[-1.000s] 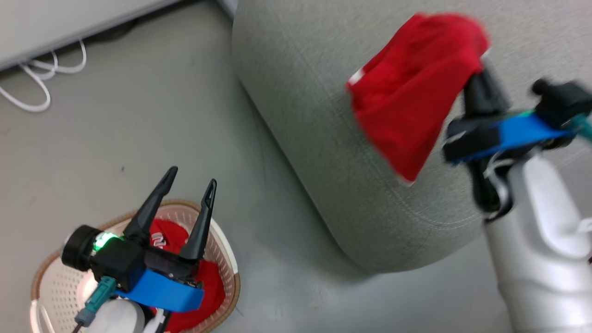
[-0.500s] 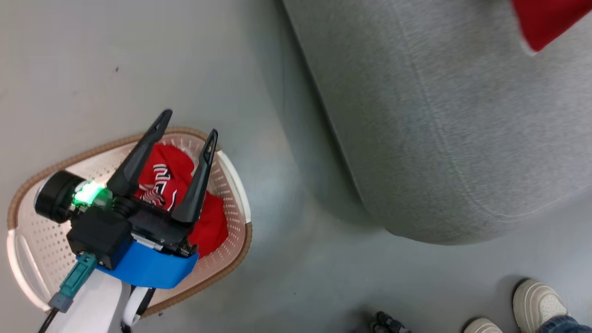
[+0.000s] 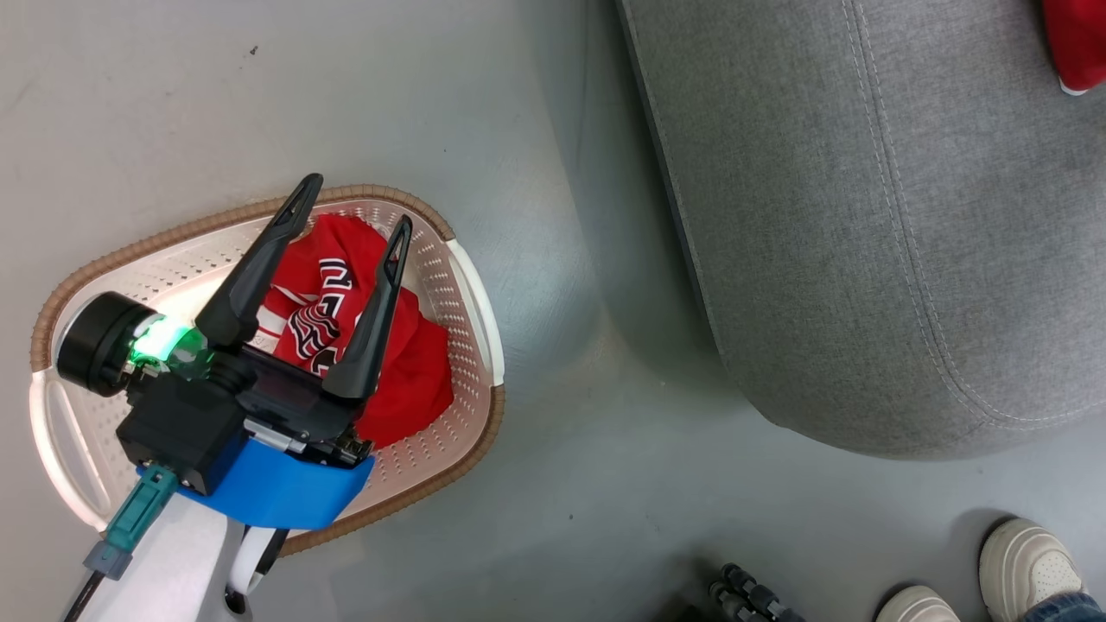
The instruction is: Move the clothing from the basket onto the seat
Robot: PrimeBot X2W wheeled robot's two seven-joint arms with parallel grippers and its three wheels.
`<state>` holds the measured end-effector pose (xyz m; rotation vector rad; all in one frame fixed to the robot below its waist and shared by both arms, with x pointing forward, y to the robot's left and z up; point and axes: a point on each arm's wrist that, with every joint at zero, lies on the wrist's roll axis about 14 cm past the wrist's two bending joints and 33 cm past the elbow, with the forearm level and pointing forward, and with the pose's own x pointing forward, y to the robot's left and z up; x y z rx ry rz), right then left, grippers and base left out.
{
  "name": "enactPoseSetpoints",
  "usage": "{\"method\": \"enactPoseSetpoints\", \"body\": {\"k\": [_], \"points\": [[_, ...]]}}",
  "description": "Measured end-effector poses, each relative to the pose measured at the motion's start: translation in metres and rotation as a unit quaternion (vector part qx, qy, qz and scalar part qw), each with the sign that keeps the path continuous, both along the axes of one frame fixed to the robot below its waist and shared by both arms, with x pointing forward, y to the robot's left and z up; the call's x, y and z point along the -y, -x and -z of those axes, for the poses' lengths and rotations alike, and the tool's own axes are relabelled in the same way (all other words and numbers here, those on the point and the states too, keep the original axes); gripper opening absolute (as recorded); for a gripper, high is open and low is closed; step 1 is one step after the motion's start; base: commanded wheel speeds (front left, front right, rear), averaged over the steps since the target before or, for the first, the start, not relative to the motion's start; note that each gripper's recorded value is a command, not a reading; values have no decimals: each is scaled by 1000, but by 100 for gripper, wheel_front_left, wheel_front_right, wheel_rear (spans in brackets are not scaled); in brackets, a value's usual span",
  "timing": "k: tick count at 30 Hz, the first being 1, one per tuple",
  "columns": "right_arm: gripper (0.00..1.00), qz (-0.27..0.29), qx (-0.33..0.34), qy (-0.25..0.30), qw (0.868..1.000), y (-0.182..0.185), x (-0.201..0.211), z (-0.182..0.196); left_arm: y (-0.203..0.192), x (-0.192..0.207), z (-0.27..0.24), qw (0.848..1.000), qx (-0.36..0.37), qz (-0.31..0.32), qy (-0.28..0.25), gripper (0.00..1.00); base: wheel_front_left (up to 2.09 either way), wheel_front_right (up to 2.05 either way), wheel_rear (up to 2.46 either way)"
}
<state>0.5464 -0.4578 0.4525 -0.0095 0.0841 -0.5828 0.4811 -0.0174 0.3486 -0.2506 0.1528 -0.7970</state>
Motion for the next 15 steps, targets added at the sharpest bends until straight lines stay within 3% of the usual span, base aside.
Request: {"method": "enactPoseSetpoints", "body": {"k": [1,15], "points": [[100,-1,-13,-2,1000,2,-1,7,0,1,0,1000,0,0,0,100,0,0,0],[100,-21,-28,-2,999,-4,-13,4,0,7,-13,1000,11,7,5,100,0,0,0]]}}
